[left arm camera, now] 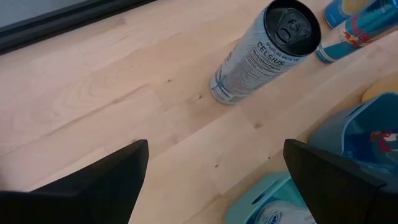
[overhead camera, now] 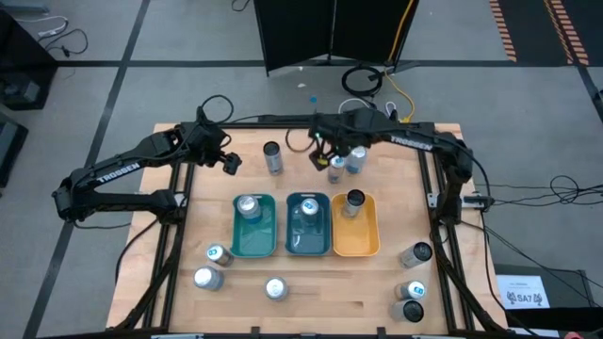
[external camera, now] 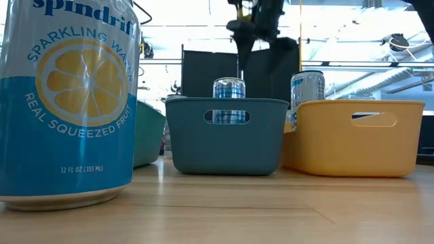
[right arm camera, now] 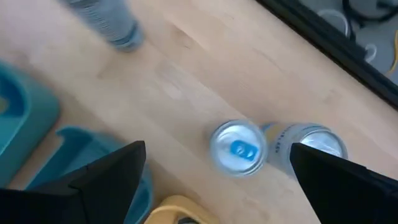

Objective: Sort soda cans
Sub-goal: Put the blue soda can into the blue bin

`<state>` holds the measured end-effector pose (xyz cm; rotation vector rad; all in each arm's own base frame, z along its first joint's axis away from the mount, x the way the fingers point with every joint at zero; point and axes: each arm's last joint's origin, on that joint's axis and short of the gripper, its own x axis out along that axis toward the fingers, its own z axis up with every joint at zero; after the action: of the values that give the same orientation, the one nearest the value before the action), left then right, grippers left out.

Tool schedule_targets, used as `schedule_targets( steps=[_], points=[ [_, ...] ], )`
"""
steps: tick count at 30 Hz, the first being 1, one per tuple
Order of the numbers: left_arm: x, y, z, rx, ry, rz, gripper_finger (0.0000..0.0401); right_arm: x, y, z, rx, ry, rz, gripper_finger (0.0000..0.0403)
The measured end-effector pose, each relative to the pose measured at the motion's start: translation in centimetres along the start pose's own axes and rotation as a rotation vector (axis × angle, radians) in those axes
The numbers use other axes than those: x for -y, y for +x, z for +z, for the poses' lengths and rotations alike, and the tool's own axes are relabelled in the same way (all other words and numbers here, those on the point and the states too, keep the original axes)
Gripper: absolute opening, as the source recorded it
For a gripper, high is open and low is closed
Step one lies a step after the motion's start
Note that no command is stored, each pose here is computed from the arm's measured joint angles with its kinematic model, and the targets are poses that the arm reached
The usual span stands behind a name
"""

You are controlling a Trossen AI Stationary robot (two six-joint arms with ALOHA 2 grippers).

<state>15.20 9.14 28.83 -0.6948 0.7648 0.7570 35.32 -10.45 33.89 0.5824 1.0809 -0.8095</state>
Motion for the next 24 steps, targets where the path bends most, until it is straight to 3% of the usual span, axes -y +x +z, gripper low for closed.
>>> schedule_targets(
  steps=[9, 17, 24],
  points=[
    [0.0, 0.0, 0.0, -0.001, -0.001, 0.001, 0.0382, 2.5, 4.3, 2.2, -0.168, 0.029, 0.016, 0.0393],
    [0.0, 0.0, 0.0, -0.002, -0.001, 0.001, 0.0382, 2.3, 7.8, 2.2, -0.29, -0.067, -0.025, 0.039],
    [0.0, 0.0, 0.0, -0.002, -0.001, 0.001, 0.0382, 2.2, 10.2, 1.6, -0.407, -0.112, -0.073, 0.0359]
  ],
)
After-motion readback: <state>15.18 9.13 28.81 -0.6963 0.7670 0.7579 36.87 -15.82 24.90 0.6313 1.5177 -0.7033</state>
